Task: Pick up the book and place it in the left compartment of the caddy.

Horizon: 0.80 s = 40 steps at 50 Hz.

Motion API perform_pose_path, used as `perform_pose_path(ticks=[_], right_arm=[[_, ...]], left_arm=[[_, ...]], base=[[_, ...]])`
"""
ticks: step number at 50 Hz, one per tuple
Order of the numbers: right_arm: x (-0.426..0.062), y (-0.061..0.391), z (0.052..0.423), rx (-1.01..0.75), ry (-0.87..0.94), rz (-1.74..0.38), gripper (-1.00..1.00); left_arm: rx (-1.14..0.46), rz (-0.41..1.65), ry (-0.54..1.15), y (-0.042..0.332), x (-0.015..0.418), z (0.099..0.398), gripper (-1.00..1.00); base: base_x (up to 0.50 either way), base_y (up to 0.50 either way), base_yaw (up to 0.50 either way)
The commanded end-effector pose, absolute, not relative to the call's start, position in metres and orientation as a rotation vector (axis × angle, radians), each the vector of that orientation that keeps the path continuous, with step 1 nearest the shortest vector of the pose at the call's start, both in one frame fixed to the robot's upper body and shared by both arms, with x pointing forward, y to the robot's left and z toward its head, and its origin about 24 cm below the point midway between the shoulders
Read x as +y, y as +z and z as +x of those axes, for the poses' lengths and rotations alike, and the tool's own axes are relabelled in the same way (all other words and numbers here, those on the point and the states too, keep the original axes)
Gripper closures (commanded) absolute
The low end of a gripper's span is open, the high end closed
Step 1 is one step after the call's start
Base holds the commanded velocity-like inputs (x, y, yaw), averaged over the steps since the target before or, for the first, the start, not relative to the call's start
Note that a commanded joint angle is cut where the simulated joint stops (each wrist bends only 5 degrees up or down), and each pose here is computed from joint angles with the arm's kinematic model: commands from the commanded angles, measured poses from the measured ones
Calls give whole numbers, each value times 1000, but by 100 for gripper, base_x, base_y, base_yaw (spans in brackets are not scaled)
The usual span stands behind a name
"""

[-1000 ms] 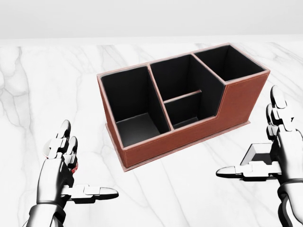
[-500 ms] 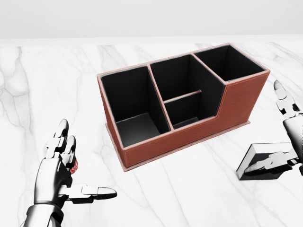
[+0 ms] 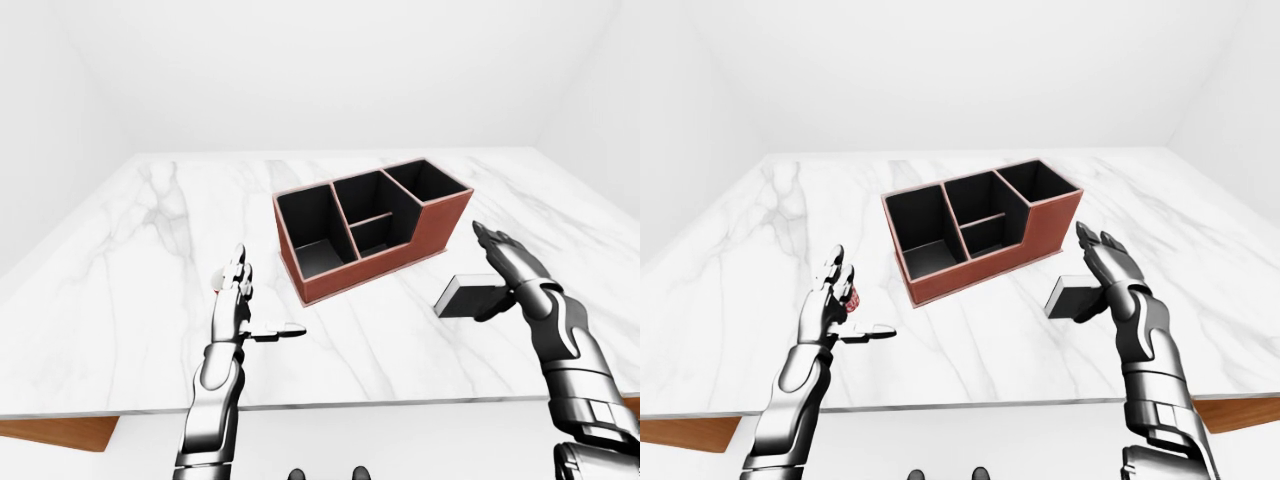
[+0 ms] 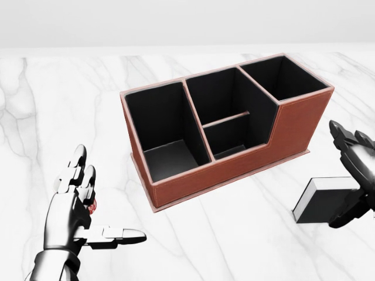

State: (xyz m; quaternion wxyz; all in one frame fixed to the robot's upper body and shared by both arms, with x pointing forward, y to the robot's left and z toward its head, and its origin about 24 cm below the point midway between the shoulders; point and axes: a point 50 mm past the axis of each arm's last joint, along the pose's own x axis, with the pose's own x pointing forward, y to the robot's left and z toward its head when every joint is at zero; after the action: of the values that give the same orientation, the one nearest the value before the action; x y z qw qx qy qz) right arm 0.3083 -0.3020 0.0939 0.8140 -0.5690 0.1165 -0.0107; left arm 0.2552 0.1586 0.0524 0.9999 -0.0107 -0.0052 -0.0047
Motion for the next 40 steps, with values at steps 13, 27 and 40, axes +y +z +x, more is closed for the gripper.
perform_pose_path(ticks=[13, 27, 40], right_arm=[[-305, 39, 326, 466, 22, -1338, -100], [-309, 31, 326, 506, 14, -1394, -100], [-313, 27, 322, 504, 0, -1442, 100]], left_arm=[[-20, -28, -12, 58, 158, 255, -100], [-37, -33, -13, 62, 160, 252, -100], [-48, -35, -13, 64, 160, 250, -100]], base=[[0, 0, 0], [0, 0, 0], [0, 0, 0]])
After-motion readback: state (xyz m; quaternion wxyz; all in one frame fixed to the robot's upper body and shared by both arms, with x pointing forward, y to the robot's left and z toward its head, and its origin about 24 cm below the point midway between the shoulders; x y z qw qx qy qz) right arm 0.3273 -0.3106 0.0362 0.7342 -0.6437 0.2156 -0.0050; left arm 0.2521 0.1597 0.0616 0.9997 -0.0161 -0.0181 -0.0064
